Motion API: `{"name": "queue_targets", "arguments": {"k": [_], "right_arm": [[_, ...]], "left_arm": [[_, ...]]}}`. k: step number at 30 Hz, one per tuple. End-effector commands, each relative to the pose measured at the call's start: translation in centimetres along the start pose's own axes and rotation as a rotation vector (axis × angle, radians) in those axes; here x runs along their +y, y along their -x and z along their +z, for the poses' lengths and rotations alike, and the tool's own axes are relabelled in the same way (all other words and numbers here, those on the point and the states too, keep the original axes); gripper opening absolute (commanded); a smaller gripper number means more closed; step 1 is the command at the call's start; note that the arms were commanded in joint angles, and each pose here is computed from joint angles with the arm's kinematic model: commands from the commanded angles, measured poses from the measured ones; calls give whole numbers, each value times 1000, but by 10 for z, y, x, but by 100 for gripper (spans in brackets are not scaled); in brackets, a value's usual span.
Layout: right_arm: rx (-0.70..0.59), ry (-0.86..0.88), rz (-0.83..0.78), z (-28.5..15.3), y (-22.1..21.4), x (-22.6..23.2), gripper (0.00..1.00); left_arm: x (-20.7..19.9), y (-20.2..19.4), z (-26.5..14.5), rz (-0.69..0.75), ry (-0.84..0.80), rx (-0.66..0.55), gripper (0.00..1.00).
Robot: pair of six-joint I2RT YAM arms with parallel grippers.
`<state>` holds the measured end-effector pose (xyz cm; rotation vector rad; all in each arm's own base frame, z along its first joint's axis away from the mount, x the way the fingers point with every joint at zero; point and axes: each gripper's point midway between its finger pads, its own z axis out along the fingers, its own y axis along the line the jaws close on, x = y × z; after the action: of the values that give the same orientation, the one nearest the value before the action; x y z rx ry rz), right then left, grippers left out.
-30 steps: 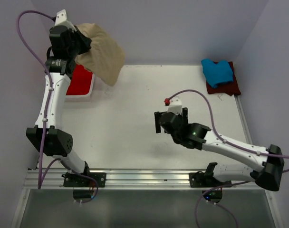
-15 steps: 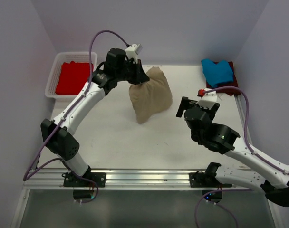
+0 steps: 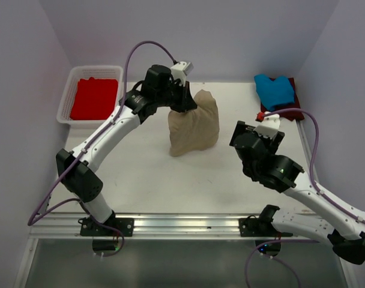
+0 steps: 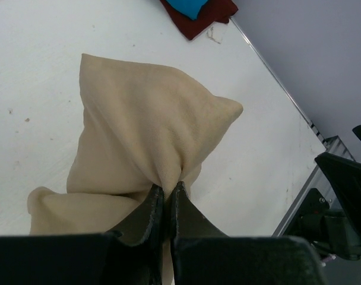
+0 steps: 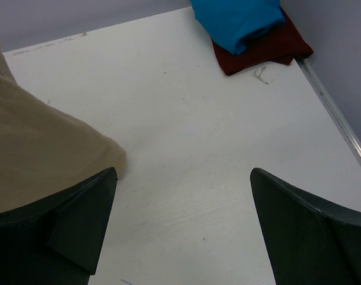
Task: Fold and stack the t-shirts
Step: Move the tshirt to the center of the board
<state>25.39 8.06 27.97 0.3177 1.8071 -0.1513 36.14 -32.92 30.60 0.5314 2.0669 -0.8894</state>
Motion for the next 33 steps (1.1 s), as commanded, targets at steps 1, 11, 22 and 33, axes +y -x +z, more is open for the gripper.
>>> {"name": "queue_targets", "arguments": {"k": [1,11,22,33], "right_arm": [[-41,-55,66,1,13,-9,99],[-27,-65,89,5,10,-10,99],[20,-69,16,22,6,-1,99],[137,0,-42,42,-19,36,99]], "left_arm": [[7,12,-6,56,52,-53,0],[-1,12,23,269,111,-73,0],[-31,-315,-37,-41,197,539,28],[-89,-270,-70,54,337,231,100]]}}
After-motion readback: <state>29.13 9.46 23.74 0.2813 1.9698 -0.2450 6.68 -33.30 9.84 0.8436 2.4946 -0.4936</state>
